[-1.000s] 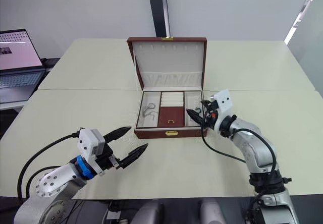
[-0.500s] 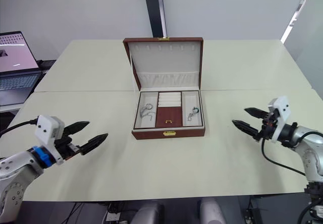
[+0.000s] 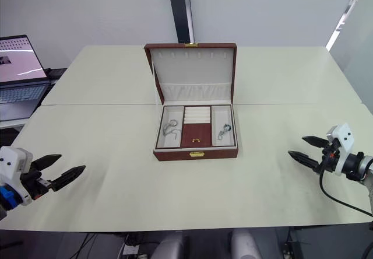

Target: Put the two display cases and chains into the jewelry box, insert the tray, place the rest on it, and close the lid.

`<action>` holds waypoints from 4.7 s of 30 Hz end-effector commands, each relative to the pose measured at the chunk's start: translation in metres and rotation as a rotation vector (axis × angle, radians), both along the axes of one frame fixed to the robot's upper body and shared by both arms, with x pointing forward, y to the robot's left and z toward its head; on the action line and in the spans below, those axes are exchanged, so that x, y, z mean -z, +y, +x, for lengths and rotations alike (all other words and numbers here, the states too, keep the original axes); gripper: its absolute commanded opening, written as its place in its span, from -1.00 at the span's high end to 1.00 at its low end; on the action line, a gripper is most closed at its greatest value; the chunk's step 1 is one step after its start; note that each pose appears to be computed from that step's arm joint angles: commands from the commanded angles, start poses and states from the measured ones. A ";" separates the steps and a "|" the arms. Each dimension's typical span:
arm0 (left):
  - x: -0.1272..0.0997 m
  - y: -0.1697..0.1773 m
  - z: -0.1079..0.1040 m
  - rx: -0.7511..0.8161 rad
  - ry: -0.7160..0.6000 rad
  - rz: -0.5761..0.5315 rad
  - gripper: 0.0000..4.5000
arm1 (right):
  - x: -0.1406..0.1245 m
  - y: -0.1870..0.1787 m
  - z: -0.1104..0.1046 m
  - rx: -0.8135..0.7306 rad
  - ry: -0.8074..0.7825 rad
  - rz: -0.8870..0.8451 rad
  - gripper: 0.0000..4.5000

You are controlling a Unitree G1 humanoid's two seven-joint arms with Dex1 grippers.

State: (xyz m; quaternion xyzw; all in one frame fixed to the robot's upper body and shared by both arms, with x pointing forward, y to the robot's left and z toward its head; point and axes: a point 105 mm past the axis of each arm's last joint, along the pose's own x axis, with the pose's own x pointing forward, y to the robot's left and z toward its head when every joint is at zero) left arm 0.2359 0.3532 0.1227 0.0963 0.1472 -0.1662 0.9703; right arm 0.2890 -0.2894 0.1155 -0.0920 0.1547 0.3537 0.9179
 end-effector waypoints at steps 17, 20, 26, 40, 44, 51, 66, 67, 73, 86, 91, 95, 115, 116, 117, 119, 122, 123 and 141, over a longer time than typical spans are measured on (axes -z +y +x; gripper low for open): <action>-0.007 0.002 0.006 -0.014 -0.043 0.022 -1.00 | -0.014 0.007 0.000 -0.022 -0.048 -0.008 -0.99; -0.009 0.002 0.006 -0.015 -0.047 0.025 -1.00 | -0.017 0.010 -0.001 -0.024 -0.052 0.003 -0.99; -0.015 0.003 0.009 -0.040 -0.097 0.025 -1.00 | -0.020 0.014 0.004 0.002 -0.058 0.048 -0.99; -0.004 -0.078 0.071 0.028 -0.203 -0.139 0.67 | -0.027 0.077 0.046 -0.046 -0.160 0.091 0.37; -0.004 -0.101 0.088 0.073 -0.197 -0.156 1.00 | -0.020 0.091 0.058 -0.056 -0.161 0.071 0.81; 0.004 -0.146 0.117 0.145 -0.182 -0.175 1.00 | -0.011 0.121 0.083 -0.053 -0.197 0.057 0.99; 0.009 -0.196 0.115 0.352 -0.142 -0.263 1.00 | -0.006 0.177 0.080 -0.206 -0.169 0.120 0.99; 0.009 -0.198 0.113 0.367 -0.134 -0.270 1.00 | -0.006 0.178 0.078 -0.216 -0.164 0.125 0.99; 0.014 -0.208 0.099 0.428 -0.093 -0.290 1.00 | -0.004 0.185 0.053 -0.297 -0.099 0.176 0.99; 0.027 -0.217 0.067 0.496 0.012 -0.325 1.00 | 0.008 0.184 0.019 -0.309 -0.019 0.195 0.99; 0.026 -0.213 0.065 0.485 0.012 -0.317 1.00 | 0.012 0.184 0.011 -0.312 0.006 0.196 0.99; 0.026 -0.211 0.064 0.482 0.016 -0.314 1.00 | 0.012 0.184 0.008 -0.313 0.013 0.200 0.99; 0.020 -0.199 0.059 0.443 -0.011 -0.301 1.00 | 0.013 0.176 0.011 -0.275 0.009 0.185 0.99; 0.019 -0.199 0.060 0.440 -0.014 -0.299 1.00 | 0.013 0.176 0.011 -0.273 0.009 0.186 0.99; 0.019 -0.198 0.060 0.439 -0.016 -0.299 1.00 | 0.013 0.176 0.011 -0.272 0.010 0.186 0.99; 0.018 -0.197 0.061 0.436 -0.022 -0.297 1.00 | 0.013 0.174 0.011 -0.267 0.009 0.184 0.99; 0.009 -0.183 0.067 0.376 -0.105 -0.287 1.00 | 0.010 0.164 0.015 -0.226 -0.004 0.198 0.99; 0.005 -0.176 0.068 0.349 -0.144 -0.292 1.00 | 0.008 0.158 0.017 -0.207 -0.010 0.204 0.99; -0.035 -0.142 -0.014 0.173 -0.462 -0.244 1.00 | -0.010 0.106 0.048 -0.097 -0.101 0.199 0.99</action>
